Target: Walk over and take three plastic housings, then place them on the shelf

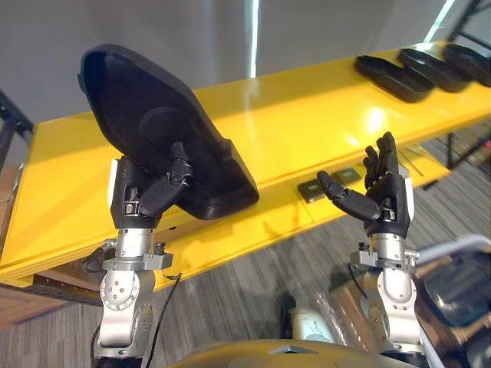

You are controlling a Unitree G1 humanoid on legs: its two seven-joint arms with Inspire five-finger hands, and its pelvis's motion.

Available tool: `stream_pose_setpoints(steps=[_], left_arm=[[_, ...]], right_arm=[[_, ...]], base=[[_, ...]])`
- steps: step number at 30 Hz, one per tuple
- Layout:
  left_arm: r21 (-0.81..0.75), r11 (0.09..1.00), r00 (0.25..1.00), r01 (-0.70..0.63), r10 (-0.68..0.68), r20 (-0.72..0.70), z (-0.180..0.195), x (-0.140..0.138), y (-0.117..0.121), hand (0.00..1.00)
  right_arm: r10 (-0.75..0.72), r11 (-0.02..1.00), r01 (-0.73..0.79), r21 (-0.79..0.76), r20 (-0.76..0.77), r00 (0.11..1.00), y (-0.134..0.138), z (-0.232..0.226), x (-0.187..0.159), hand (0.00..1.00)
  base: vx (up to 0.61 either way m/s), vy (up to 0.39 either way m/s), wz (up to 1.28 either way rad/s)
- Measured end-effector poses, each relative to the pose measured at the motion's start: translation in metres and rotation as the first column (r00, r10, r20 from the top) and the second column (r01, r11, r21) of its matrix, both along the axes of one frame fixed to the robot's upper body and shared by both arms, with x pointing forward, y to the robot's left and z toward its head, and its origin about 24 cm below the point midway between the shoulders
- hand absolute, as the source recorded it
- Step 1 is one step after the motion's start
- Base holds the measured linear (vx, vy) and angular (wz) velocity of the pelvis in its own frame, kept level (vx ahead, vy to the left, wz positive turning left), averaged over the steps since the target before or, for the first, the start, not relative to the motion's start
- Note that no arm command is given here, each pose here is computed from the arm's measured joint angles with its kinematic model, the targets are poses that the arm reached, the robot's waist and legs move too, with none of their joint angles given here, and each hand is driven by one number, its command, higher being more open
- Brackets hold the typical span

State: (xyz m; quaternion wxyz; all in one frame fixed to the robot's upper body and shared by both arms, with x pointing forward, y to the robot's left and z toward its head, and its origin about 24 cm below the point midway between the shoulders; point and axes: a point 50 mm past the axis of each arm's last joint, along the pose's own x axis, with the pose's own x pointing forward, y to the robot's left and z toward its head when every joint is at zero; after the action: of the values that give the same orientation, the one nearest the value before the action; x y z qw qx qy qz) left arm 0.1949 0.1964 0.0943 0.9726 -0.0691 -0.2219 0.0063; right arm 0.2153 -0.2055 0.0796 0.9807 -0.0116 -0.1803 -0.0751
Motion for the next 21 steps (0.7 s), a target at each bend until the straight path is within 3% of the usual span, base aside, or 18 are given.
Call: stream_pose_setpoints(steps=[4, 10, 15, 21], left_arm=[[-0.013, 1.0, 0.993, 0.028, -0.029, -0.117, -0.02, 0.003, -0.004, 0.0], [-0.015, 0.986, 0.98, 0.167, -0.167, -0.104, -0.019, 0.005, -0.029, 0.0], [0.075, 0.959, 0.961, 0.275, -0.275, -0.008, 0.006, 0.012, -0.037, 0.0], [0.169, 0.914, 0.93, 0.368, -0.363, -0.062, 0.009, 0.016, -0.047, 0.0]], right_arm=[[-0.009, 1.0, 0.009, -0.018, 0.035, 0.999, -0.002, 0.009, 0.008, 1.0], [-0.137, 0.991, 0.137, 0.007, 0.105, 0.985, -0.019, 0.018, 0.006, 1.0], [-0.231, 0.973, 0.23, 0.023, 0.132, 0.964, -0.038, 0.021, -0.005, 1.0], [-0.199, 0.979, 0.202, -0.002, 0.181, 0.963, -0.034, 0.033, -0.016, 1.0]], base=[[0.34, -0.028, 0.11], [0.23, 0.108, -0.28], [0.11, 0.164, -0.02], [0.02, 0.013, 0.0]])
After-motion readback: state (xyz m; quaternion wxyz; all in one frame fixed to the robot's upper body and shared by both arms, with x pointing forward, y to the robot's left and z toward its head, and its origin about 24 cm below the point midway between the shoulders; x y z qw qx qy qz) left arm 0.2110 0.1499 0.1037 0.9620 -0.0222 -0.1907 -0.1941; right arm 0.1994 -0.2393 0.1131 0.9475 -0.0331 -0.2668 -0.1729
